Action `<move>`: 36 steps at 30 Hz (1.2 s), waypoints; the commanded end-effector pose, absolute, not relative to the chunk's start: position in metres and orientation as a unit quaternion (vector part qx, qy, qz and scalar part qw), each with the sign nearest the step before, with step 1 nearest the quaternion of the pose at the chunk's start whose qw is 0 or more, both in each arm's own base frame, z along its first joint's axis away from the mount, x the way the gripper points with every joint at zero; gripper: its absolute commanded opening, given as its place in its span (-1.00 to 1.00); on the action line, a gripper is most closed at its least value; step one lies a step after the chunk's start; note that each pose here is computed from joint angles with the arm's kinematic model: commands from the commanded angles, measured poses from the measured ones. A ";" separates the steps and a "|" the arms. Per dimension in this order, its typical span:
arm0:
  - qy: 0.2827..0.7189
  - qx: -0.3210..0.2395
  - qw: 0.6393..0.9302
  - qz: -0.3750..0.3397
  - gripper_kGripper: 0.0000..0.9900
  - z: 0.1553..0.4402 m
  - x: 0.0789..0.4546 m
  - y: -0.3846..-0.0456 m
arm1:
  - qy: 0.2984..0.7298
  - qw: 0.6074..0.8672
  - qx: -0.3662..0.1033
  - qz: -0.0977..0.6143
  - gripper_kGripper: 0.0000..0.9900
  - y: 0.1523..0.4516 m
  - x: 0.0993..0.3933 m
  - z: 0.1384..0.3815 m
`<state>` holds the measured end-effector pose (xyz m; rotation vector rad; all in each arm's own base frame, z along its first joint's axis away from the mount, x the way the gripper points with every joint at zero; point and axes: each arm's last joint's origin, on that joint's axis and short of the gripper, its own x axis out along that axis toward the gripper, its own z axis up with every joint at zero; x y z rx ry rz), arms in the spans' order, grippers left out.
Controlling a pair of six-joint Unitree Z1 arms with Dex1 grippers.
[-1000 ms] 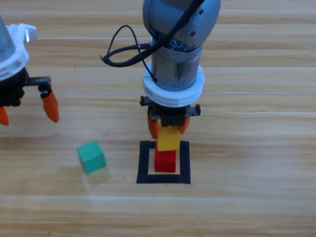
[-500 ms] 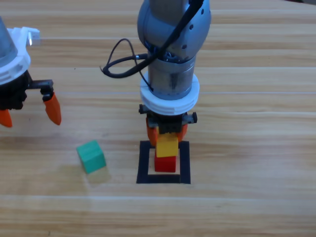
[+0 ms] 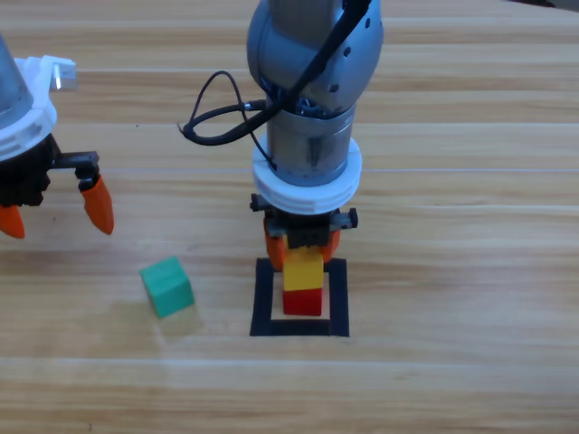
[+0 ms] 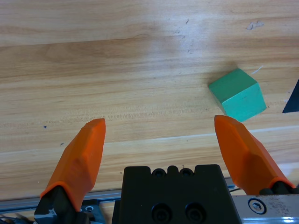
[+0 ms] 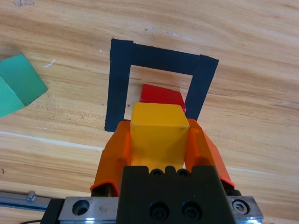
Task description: Stack the blocks in the rectangular block: red at the bottom, yellow in the middle, green on top
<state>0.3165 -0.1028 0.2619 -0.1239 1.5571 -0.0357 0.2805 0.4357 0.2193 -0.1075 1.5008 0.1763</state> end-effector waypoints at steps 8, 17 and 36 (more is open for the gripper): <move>0.714 -0.059 0.697 -0.016 1.00 0.244 0.322 -0.100 | 0.678 0.728 -0.079 0.060 0.30 0.445 0.265 0.204; 0.711 -0.062 0.701 -0.015 1.00 0.244 0.323 -0.100 | 0.662 0.742 -0.076 0.070 0.74 0.444 0.257 0.226; 0.675 -0.168 0.716 0.061 1.00 0.249 0.347 -0.142 | 0.539 0.820 -0.038 0.189 0.80 0.369 0.211 0.381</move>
